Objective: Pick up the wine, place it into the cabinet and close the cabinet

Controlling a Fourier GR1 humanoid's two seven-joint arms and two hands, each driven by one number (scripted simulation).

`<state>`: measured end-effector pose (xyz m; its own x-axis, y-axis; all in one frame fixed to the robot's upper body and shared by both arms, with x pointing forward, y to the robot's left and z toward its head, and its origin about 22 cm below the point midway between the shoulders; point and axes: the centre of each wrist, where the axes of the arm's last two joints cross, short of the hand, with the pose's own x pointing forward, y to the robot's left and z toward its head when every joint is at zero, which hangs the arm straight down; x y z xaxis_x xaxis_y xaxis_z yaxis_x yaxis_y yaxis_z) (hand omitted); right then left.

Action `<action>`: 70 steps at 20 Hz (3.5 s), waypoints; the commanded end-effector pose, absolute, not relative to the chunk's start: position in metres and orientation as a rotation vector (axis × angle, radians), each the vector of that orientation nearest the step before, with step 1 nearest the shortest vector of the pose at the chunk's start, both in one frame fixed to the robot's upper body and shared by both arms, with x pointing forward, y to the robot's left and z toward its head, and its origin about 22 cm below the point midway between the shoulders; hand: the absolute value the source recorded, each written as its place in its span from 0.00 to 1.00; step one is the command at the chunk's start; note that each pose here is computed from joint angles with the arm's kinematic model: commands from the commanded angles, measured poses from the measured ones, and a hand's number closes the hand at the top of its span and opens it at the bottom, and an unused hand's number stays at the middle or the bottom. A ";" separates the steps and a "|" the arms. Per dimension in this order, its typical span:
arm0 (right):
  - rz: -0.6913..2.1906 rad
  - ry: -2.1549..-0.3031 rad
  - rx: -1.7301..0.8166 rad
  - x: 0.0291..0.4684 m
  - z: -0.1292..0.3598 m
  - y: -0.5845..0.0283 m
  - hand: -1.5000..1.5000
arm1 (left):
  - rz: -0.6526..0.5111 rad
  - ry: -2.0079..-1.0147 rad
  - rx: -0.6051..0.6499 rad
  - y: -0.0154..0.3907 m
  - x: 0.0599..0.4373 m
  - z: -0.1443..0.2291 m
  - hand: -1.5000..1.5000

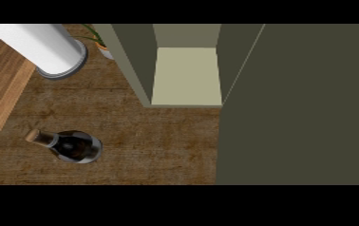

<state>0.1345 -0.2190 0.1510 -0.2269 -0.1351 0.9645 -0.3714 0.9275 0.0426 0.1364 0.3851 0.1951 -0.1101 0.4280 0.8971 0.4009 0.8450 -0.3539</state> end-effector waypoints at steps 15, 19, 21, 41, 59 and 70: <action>0.212 -1.888 0.415 0.082 0.197 -0.211 0.00 | 0.118 -1.769 -0.586 0.415 0.120 0.220 0.00; 0.236 -1.887 0.407 0.077 0.206 -0.216 0.00 | 0.119 -1.773 -0.543 0.413 0.121 0.214 0.00; 0.216 -1.897 0.391 0.089 0.194 -0.220 0.00 | 0.146 -1.784 -0.504 0.425 0.122 0.211 0.00; 0.218 -1.884 0.439 0.103 0.181 -0.213 0.00 | 0.066 -1.629 -0.376 0.412 0.214 0.091 0.00; 0.224 -1.882 0.437 0.095 0.167 -0.232 0.00 | 0.105 -1.559 -0.243 0.432 0.215 -0.027 0.00; 0.229 -1.887 0.401 0.106 0.170 -0.227 0.00 | 0.086 -1.476 -0.426 0.406 0.214 -0.096 0.00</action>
<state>0.1268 -0.2253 0.1420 -0.2699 -0.1037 0.9573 -0.3552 0.9348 0.0011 0.2189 0.4155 -0.0734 0.0670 0.2736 0.9595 0.1644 0.9455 -0.2811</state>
